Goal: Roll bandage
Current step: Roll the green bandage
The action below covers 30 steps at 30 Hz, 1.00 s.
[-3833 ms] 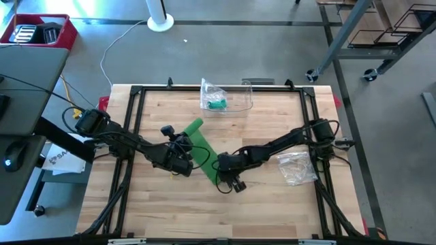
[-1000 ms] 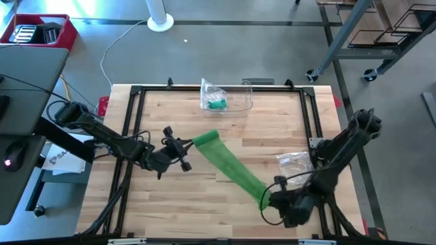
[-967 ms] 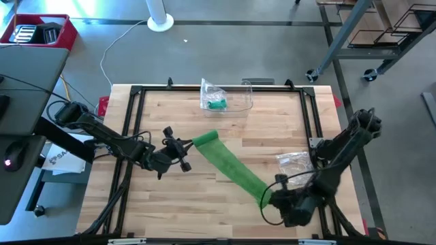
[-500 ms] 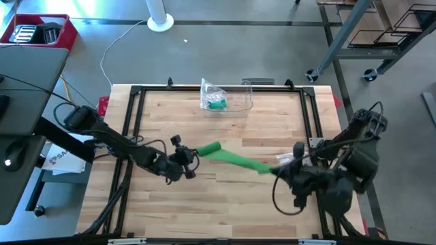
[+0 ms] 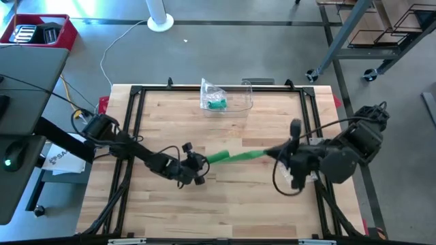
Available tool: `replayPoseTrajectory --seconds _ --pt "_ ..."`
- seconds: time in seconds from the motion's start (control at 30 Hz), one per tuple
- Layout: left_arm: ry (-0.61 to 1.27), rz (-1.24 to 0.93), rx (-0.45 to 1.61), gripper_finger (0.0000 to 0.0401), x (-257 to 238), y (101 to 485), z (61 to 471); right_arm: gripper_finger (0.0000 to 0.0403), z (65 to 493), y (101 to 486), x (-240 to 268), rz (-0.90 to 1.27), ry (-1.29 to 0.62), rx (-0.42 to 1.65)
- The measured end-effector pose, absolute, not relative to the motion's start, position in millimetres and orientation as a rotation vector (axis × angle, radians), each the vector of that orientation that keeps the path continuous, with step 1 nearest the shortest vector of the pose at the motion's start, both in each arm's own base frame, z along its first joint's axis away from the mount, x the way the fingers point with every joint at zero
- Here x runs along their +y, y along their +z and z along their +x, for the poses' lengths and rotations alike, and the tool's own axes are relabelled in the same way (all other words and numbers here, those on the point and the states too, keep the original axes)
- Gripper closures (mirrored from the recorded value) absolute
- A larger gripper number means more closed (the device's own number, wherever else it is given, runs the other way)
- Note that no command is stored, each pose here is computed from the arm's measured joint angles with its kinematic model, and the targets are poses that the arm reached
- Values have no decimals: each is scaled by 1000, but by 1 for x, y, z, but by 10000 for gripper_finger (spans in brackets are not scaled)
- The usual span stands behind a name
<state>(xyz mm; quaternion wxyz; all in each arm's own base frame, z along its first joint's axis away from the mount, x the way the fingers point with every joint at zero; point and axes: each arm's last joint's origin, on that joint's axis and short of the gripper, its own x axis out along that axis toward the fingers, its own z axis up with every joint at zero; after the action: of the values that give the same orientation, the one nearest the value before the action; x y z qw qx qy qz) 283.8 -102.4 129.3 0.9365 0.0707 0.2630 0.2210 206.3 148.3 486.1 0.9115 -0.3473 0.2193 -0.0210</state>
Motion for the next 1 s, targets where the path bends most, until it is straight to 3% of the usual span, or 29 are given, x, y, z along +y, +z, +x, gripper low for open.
replayPoseTrajectory --seconds 0.3,0.47,0.73,0.87,1.0 --pt "569 105 515 401 -76 132 292 403 195 479 177 -478 530 491" --pt "598 51 405 401 -68 144 301 403 193 465 209 -412 729 564" --pt "613 -47 239 401 -53 190 296 403 206 426 266 -344 797 706" --pt "596 -10 276 401 -42 205 288 403 207 413 282 -297 765 765" --pt "622 -20 333 401 -30 203 284 403 196 419 286 -337 698 693"
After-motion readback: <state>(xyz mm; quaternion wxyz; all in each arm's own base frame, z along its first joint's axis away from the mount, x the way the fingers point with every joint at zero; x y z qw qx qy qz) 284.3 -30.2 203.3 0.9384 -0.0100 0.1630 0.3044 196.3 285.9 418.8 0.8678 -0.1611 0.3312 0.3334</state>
